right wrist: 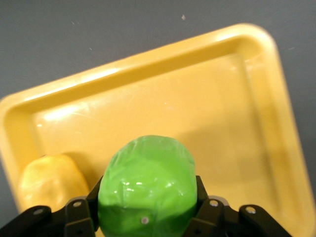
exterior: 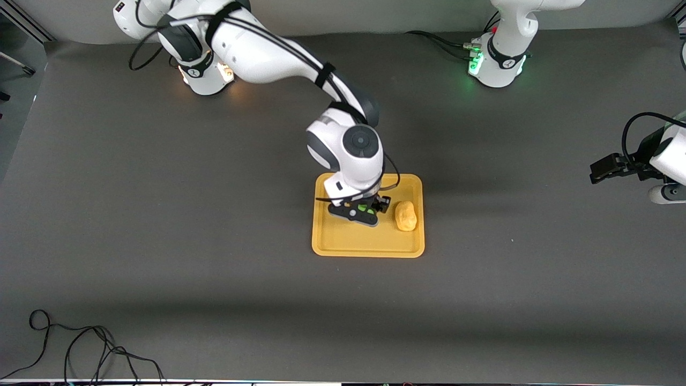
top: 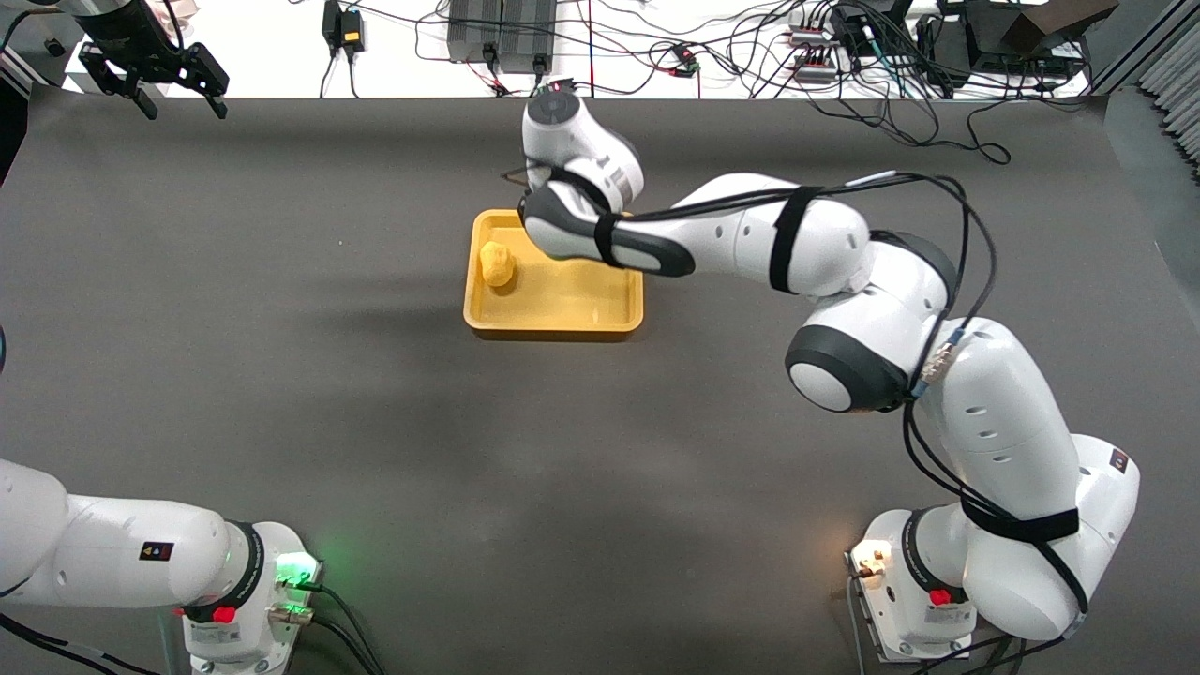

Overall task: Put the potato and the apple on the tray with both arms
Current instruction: 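Lower the apple onto the tray beside the potato and open the right gripper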

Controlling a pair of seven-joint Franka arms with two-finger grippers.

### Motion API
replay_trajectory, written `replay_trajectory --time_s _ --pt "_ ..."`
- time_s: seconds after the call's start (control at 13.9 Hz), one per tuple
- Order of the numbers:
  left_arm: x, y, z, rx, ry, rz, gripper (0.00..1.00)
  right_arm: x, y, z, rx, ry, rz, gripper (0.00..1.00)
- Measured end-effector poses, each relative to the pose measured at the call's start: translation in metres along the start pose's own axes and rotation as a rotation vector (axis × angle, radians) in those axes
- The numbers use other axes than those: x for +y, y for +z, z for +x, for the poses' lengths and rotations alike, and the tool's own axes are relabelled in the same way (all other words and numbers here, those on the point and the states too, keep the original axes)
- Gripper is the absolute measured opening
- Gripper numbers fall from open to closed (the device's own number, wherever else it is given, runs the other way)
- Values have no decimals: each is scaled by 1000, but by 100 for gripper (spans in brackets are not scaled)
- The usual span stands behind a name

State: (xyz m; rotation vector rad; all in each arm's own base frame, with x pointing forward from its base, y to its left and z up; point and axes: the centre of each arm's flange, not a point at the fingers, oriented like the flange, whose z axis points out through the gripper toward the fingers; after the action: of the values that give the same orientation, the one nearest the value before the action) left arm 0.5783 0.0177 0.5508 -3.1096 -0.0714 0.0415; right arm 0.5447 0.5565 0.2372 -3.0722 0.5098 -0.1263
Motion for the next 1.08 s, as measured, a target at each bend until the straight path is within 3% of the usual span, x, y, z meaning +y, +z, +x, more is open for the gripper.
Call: replay_trajectory --time_s 0.29,0.93,1.08 --pt "0 4 1 -8 0 0 100 -4 48 -29 6 -8 -7 70" --pt "0 4 2 -9 1 0 100 2 48 -14 31 10 -16 70" --pt "0 4 2 -9 1 0 100 3 49 -13 32 14 -18 74"
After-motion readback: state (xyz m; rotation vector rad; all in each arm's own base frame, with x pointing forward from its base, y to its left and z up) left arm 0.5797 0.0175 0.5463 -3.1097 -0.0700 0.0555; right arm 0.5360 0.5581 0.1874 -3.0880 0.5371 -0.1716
